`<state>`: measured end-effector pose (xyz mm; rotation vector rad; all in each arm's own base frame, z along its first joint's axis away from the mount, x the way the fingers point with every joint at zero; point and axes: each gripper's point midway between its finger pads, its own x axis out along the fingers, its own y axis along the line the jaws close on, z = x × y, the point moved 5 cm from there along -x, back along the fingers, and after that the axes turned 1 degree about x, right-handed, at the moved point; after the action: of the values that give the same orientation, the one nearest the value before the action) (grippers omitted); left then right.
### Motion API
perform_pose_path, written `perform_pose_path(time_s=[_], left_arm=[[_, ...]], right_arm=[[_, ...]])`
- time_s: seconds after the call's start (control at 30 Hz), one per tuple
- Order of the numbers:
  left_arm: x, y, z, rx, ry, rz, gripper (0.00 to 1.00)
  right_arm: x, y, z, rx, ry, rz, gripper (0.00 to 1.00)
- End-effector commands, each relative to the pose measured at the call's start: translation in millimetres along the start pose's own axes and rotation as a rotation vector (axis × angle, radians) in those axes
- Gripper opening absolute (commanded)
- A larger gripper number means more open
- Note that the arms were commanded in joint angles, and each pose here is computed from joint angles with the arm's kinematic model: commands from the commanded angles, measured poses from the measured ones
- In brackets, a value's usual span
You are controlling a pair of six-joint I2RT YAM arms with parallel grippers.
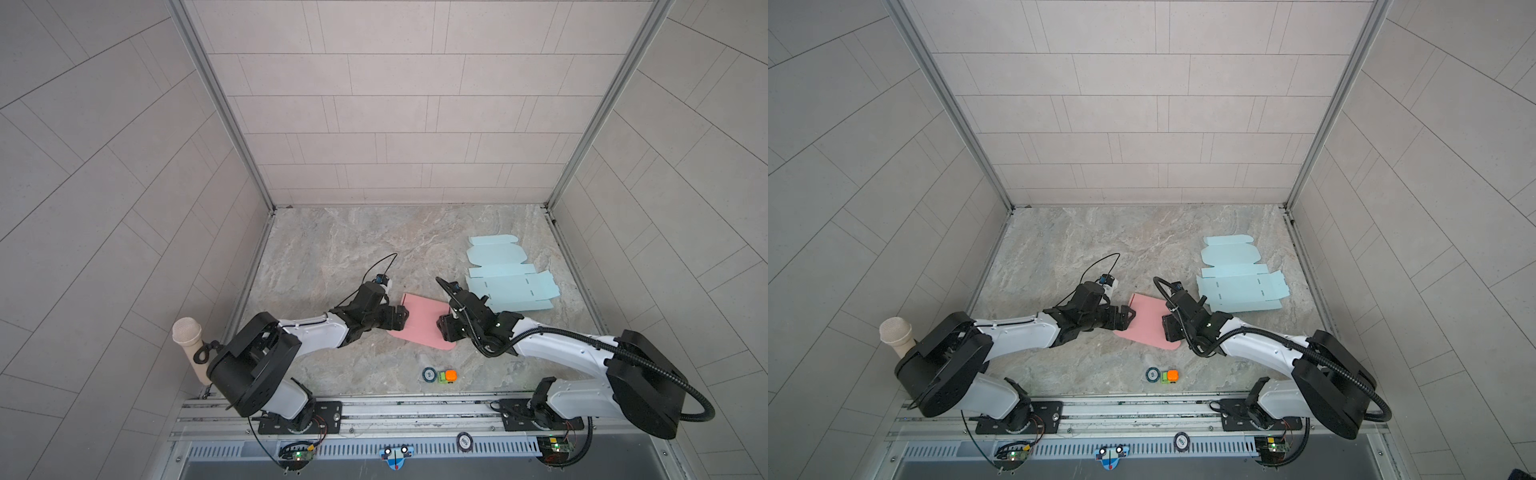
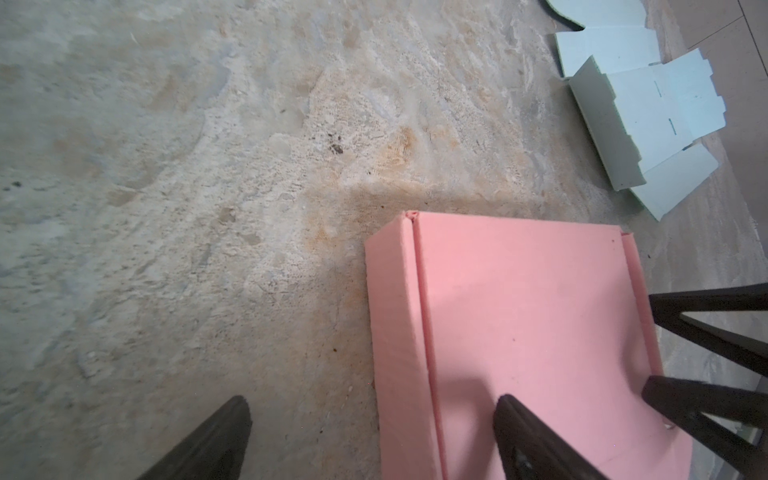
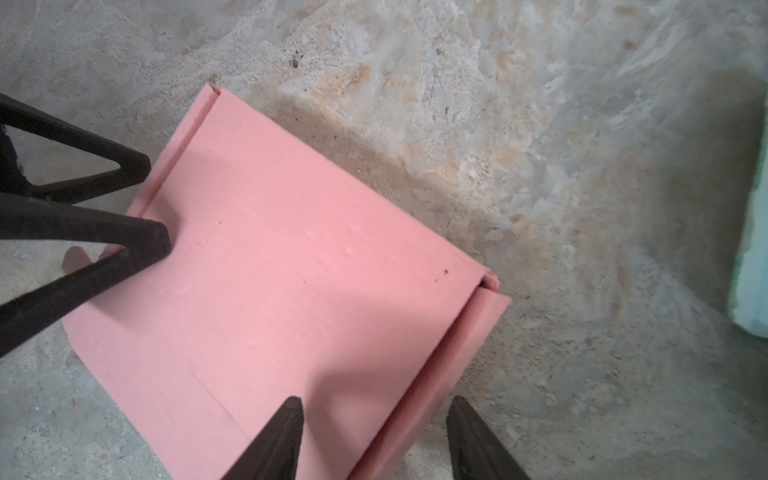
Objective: Fold the paper box
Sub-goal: 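Hold the closed pink box edges with both grippers and square it up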
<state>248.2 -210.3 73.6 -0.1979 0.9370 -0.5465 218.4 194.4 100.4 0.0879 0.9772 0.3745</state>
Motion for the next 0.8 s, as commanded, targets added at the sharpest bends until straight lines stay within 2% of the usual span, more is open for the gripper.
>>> perform_pose_path(time_s=[0.0,0.77], left_arm=[[2.3,5.7,-10.8,0.002,0.025,0.024,0.94],[-1.4,4.2,-11.2,0.001,0.015,0.012,0.77]], right_arm=[[-5.8,-1.4,3.6,0.041,-0.028,0.010,0.58],[3.7,3.3,11.4,0.079,-0.016,0.067,0.59]])
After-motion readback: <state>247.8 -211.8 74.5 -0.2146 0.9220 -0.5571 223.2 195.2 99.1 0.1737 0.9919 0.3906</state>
